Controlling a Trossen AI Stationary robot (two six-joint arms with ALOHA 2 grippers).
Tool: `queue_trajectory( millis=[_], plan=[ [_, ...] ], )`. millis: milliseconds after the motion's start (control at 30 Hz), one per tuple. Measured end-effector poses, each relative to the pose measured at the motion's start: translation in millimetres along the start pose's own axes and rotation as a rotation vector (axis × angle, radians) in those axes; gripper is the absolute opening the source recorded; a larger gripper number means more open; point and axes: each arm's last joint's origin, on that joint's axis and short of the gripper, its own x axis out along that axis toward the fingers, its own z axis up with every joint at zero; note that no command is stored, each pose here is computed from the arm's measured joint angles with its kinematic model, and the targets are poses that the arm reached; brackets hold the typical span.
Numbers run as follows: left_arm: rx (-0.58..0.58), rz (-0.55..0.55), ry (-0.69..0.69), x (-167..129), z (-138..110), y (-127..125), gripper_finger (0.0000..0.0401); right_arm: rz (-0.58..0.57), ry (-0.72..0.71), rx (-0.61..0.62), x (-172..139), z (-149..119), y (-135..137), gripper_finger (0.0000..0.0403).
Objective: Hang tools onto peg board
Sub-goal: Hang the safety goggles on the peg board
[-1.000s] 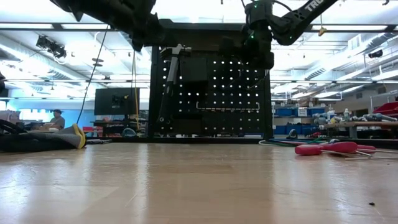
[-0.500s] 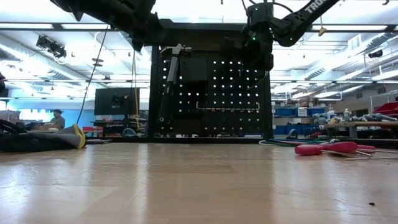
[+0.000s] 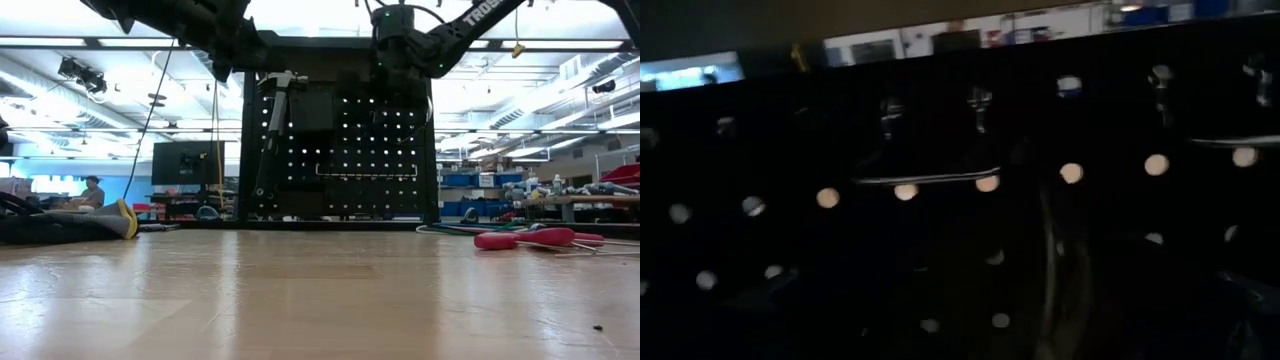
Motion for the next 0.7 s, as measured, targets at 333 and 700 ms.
queue_trajectory(
  millis=[333,700],
  plan=[
    [0.005,-0.013,0.022,-0.1,-2.1,-0.5,0.0039,-0.023,-0.001,0.186,6.5,-1.6,-1.9,0.0373],
    [0.003,-0.016,0.022,-0.1,-2.2,-0.6,0.0039,-0.033,0.016,0.167,7.0,-4.3,-3.0,0.029]
  ],
)
